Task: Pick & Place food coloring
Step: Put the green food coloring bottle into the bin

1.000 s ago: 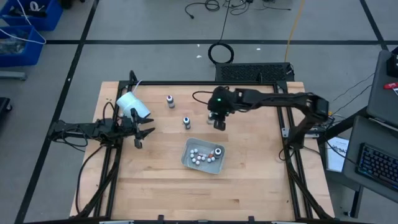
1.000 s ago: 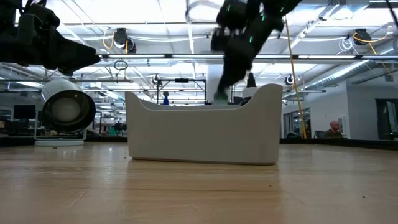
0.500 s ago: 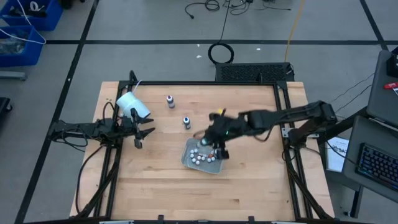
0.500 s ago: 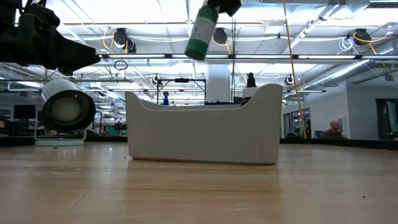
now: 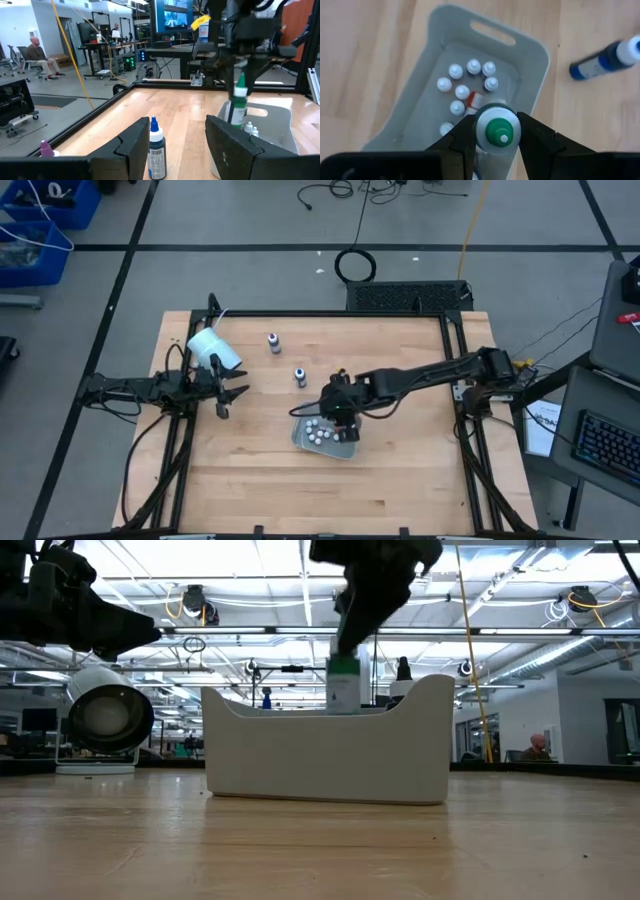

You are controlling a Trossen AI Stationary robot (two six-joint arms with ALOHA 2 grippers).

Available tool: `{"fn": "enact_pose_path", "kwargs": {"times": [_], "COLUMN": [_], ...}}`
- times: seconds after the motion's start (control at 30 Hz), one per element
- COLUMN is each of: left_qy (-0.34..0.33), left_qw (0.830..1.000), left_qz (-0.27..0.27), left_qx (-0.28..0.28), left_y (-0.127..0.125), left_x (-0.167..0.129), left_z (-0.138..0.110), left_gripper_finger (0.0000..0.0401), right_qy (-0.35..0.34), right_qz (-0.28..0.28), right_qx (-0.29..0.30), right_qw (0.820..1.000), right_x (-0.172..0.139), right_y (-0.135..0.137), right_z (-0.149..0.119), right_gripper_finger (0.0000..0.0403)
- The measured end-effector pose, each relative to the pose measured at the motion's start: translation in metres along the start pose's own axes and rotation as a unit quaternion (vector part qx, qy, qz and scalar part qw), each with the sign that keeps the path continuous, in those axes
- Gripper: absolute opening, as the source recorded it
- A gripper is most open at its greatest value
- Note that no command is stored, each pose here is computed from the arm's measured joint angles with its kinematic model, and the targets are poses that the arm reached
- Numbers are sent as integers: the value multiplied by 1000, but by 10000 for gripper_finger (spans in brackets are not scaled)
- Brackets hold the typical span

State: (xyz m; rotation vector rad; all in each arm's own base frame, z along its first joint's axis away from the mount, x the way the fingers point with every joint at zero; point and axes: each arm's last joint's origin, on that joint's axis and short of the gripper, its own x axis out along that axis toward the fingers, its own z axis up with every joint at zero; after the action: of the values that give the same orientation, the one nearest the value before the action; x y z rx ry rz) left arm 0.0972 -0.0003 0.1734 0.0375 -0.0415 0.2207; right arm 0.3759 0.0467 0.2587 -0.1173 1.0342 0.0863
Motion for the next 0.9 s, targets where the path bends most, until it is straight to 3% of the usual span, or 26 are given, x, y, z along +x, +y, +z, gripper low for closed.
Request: {"fn": "enact_pose_path", "kwargs": {"times": [0.23, 0.9], "left_qy": [0, 0], "left_qw": [1000, 1000], "left_qz": [0, 0], "left_qx": [0, 0], "left_y": [0, 0], "left_x": [0, 0], "left_z": [0, 0], "left_gripper_finger": [196, 196], "right_qy": [37, 31], "right_qz": [22, 46], "right_qx": [13, 36], "right_qw": [999, 998], "right_x": [16, 39], "right_y": [-4, -6], "right_z": [-6, -26], "right_gripper_finger": [109, 109]}}
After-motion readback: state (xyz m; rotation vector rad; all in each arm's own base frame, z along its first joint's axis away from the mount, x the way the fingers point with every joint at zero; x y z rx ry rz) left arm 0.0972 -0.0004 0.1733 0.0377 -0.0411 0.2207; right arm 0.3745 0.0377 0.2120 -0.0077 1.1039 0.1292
